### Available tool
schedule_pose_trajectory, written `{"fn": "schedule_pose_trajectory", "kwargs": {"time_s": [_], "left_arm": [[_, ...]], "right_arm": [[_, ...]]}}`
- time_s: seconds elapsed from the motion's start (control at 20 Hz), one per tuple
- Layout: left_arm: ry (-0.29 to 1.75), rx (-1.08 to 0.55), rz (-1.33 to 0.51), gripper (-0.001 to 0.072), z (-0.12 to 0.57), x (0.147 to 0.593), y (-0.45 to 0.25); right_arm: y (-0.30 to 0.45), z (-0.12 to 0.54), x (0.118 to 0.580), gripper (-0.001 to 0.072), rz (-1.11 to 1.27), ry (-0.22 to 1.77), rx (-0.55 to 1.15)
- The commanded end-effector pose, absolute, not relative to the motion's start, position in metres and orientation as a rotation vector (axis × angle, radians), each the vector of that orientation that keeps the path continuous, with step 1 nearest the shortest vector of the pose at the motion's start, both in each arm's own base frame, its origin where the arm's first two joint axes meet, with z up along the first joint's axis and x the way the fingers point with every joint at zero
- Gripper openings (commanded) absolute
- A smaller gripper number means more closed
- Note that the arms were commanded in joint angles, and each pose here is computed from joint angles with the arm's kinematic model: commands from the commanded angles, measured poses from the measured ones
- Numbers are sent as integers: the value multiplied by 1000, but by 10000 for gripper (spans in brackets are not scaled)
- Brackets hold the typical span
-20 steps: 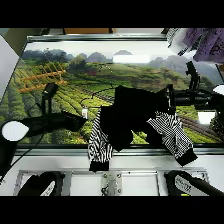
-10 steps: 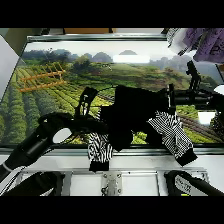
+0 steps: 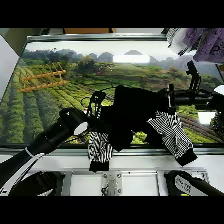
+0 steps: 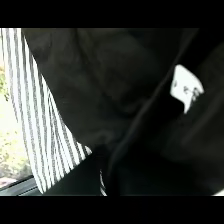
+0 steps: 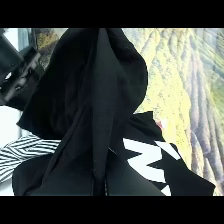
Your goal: Fold the clothes and pants, and hang the long-sleeved shirts on hangers.
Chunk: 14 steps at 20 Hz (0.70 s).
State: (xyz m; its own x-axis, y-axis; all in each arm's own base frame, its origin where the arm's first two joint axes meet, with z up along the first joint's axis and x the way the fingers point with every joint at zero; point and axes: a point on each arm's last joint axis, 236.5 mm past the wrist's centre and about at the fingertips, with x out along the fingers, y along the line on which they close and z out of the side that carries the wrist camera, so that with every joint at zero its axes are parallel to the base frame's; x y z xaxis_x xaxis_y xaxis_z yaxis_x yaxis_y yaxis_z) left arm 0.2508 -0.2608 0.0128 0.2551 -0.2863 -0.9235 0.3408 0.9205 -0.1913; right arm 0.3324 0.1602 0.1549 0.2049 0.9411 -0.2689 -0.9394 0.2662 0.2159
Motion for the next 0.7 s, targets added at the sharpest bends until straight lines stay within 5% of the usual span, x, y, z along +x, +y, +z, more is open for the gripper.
{"fn": "schedule_pose_trajectory", "kwargs": {"time_s": [0.0, 0.65], "left_arm": [[1260, 59, -378, 20, 5, 257, -252], [1080, -138, -208, 19, 63, 320, -164]], "right_arm": [[161, 161, 330, 9, 1302, 387, 20], [164, 225, 293, 9, 1199, 373, 53]]}}
